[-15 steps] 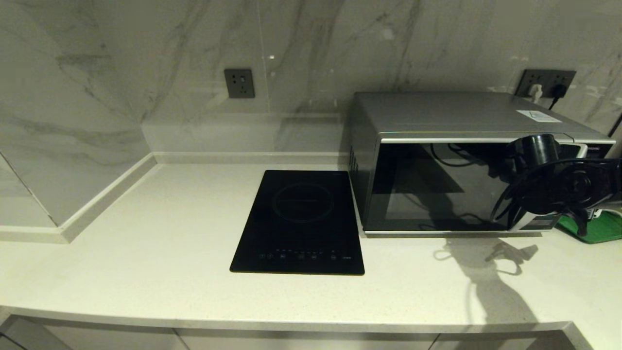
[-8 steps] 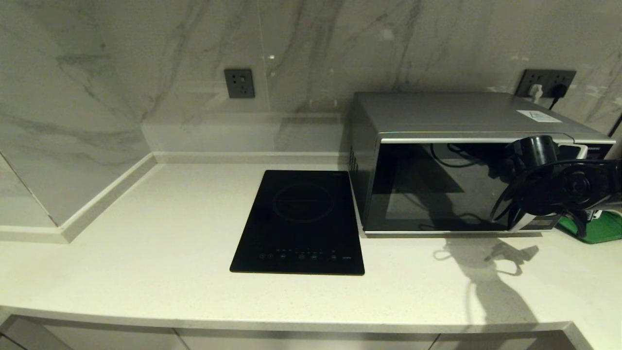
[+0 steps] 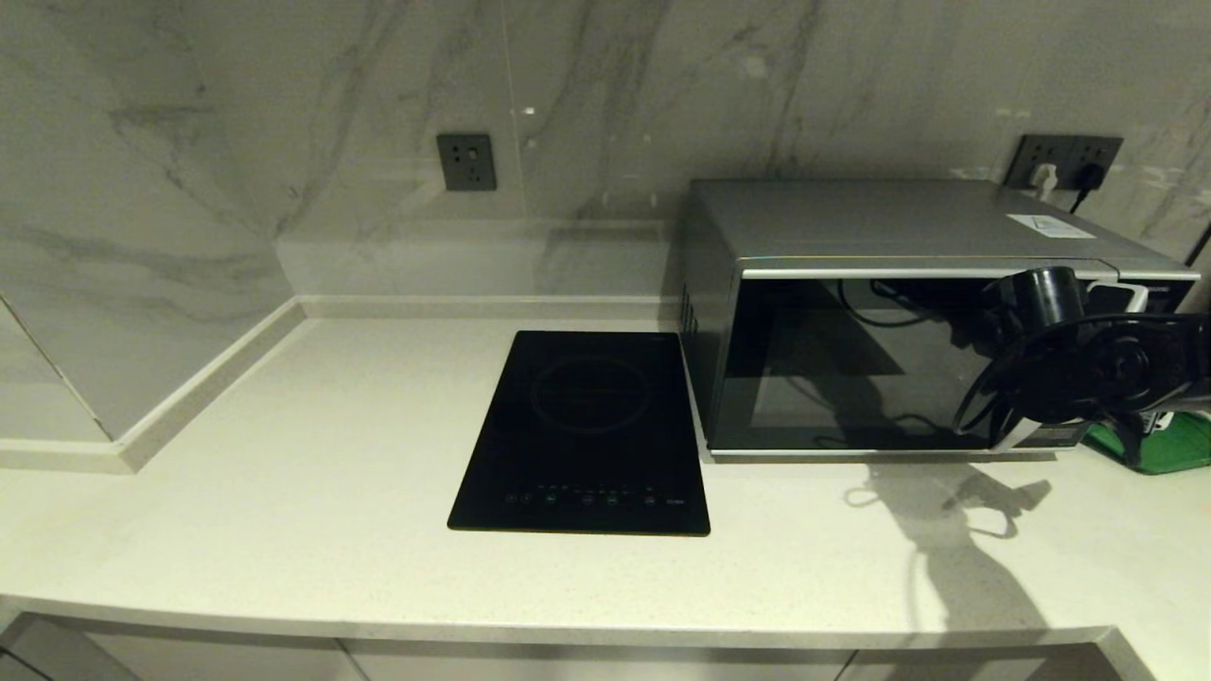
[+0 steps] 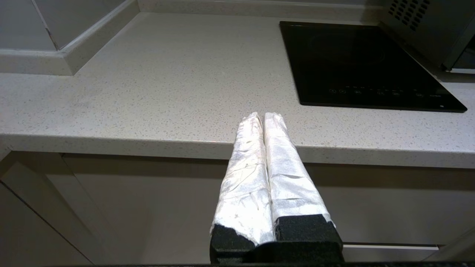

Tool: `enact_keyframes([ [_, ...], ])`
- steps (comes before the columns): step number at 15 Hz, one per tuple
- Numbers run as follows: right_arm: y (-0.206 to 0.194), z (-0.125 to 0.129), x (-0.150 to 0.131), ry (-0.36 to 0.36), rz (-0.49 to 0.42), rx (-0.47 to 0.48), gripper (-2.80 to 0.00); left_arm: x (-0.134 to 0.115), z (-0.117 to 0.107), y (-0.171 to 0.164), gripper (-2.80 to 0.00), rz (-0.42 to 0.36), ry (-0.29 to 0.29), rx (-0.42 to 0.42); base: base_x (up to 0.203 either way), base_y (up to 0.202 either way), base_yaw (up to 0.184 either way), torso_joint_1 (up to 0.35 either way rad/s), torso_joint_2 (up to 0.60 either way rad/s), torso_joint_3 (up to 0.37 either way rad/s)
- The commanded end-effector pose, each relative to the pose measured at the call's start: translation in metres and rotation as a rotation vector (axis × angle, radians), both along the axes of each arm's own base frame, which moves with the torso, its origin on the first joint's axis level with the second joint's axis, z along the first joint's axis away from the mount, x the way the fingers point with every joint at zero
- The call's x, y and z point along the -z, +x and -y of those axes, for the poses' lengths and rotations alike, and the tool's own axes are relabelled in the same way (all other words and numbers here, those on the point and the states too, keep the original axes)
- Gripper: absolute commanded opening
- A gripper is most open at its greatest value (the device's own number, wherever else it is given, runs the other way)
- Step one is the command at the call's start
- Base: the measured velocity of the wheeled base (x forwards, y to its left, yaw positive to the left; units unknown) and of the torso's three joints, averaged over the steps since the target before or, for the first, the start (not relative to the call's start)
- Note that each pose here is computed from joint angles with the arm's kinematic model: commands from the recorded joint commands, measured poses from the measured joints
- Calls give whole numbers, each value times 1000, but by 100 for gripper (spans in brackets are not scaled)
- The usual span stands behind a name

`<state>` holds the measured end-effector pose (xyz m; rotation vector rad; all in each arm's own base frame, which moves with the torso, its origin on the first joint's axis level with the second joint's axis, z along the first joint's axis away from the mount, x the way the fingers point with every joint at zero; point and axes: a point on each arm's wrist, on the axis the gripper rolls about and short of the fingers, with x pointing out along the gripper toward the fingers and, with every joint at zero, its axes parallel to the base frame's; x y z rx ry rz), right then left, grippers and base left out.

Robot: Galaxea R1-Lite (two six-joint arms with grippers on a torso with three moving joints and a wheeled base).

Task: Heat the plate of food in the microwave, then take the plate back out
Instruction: Open the microwave oven

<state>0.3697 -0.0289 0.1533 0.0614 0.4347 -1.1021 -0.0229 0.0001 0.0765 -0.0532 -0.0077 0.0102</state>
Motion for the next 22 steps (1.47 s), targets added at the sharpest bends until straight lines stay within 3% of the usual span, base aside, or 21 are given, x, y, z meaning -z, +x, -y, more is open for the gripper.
enact_keyframes([
  [1,-10,0,-2,-3,1,13,0,0,0,0,-280,0,0,0,0,0,0,0,0,0],
  [9,-38,-7,-18,1,20,-10,0,0,0,0,-280,0,0,0,0,0,0,0,0,0],
  [12,-44,-29,-28,28,40,-109,0,0,0,0,-280,0,0,0,0,0,0,0,0,0],
  [15,-72,-65,-54,91,82,-294,0,0,0,0,-280,0,0,0,0,0,0,0,0,0],
  [16,-86,-76,-65,111,99,-361,-280,0,0,0,-280,0,0,0,0,0,0,0,0,0],
  [18,-116,-92,-90,148,108,-484,-280,0,0,0,-280,0,0,0,0,0,0,0,0,0],
  [22,-145,-91,-140,227,92,-598,-280,0,0,0,-280,0,0,0,0,0,0,0,0,0],
])
